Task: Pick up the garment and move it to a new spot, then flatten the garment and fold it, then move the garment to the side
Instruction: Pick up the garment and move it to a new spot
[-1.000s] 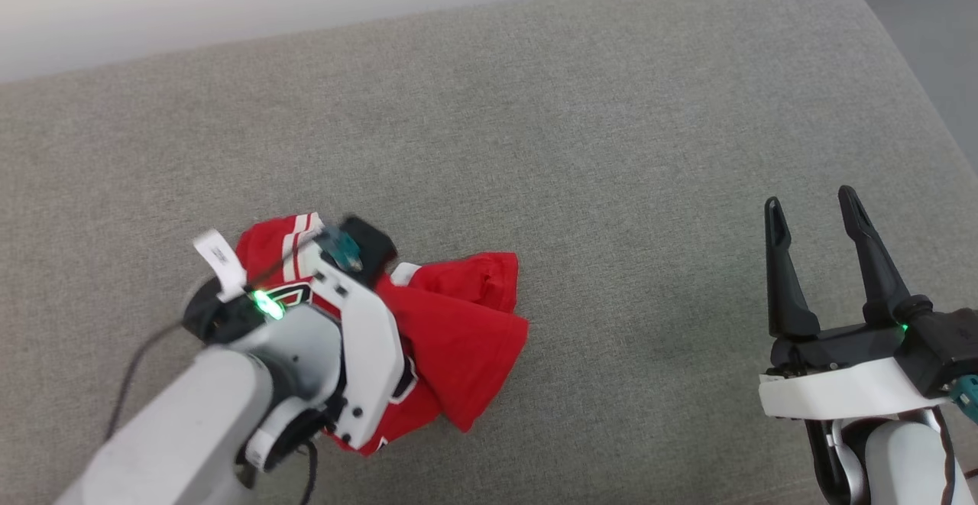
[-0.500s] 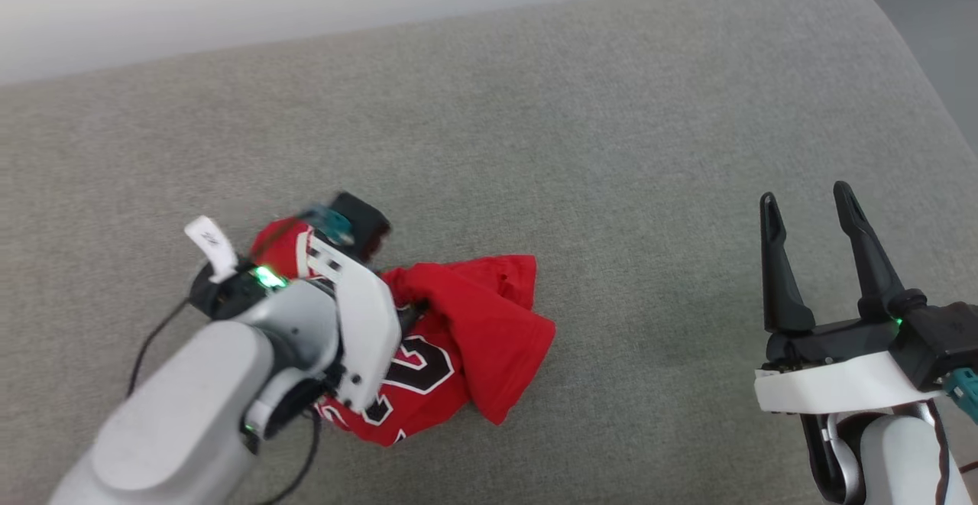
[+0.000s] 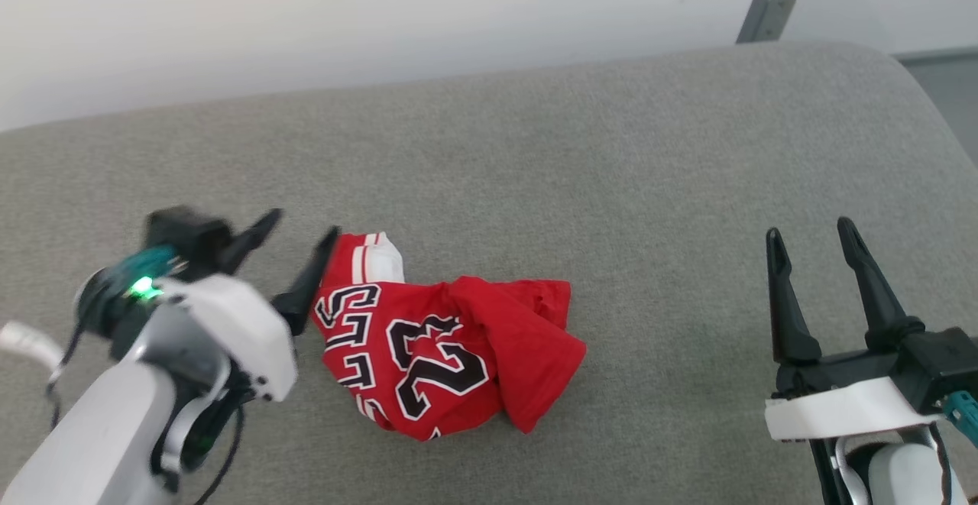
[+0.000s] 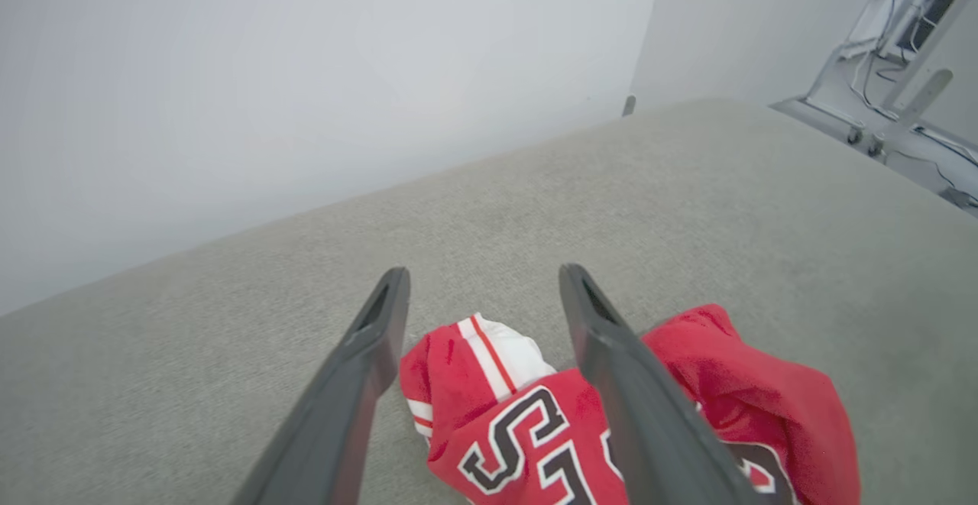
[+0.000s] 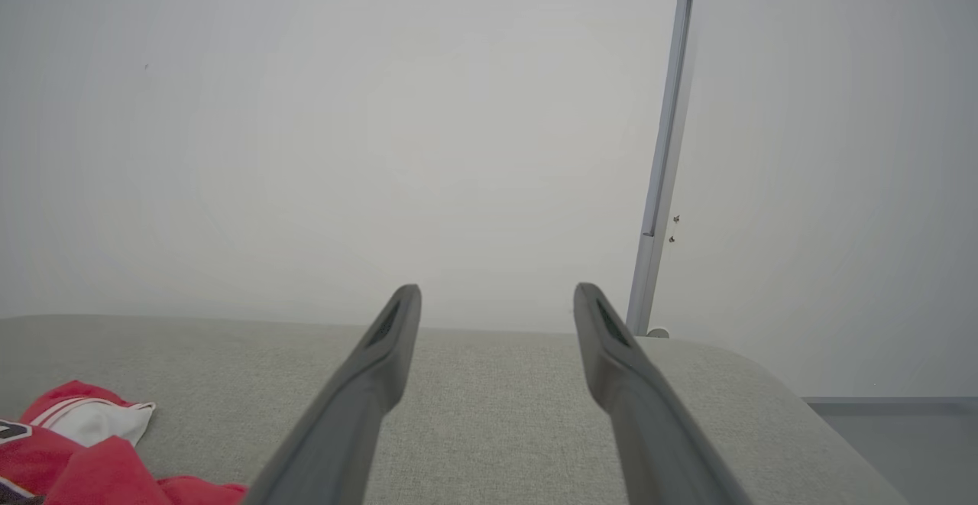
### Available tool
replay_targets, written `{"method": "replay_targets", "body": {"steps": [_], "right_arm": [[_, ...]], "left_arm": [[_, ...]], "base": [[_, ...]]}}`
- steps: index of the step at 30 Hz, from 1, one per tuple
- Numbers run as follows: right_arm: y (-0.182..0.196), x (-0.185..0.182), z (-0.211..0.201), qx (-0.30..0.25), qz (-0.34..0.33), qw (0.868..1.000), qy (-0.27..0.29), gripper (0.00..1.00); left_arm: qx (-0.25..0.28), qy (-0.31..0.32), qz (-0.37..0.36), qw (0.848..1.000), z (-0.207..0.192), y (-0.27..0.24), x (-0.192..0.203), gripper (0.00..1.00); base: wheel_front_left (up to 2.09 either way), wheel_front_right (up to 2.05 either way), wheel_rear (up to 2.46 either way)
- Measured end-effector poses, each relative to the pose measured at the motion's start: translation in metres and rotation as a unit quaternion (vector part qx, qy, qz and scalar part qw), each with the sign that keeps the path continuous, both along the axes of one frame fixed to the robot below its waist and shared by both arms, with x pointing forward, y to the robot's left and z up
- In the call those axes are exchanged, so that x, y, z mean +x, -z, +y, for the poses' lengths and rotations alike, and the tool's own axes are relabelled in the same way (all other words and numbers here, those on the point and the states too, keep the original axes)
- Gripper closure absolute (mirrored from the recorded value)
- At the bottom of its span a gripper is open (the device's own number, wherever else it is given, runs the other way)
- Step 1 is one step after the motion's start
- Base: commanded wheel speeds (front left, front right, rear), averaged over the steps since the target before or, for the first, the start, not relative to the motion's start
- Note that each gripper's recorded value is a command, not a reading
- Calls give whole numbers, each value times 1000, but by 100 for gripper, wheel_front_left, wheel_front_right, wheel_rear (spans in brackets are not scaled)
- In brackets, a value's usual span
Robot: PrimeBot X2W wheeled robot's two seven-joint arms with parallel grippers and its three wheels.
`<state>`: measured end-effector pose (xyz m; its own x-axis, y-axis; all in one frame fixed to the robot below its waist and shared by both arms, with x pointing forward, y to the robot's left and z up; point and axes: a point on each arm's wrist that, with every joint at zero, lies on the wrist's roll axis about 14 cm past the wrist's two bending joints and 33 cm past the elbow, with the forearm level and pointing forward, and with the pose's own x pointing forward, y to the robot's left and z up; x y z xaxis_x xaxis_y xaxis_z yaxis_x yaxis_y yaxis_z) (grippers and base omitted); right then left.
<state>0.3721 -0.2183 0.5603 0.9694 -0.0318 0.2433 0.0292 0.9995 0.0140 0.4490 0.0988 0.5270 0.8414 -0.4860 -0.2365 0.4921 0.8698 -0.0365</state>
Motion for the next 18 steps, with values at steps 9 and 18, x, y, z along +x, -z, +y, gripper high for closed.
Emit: {"method": "replay_targets", "body": {"steps": [9,18], "right_arm": [[3,-10,3,-10,6,1000,-13,0],[12,-11,12,-13,20,999,-37,0]], "left_arm": [[-46,-111,-83,989,67,-8,-34,0],[-64,-185,-106,975,119,1,-73,0]], "base": [[0,0,0],[0,0,0]]}}
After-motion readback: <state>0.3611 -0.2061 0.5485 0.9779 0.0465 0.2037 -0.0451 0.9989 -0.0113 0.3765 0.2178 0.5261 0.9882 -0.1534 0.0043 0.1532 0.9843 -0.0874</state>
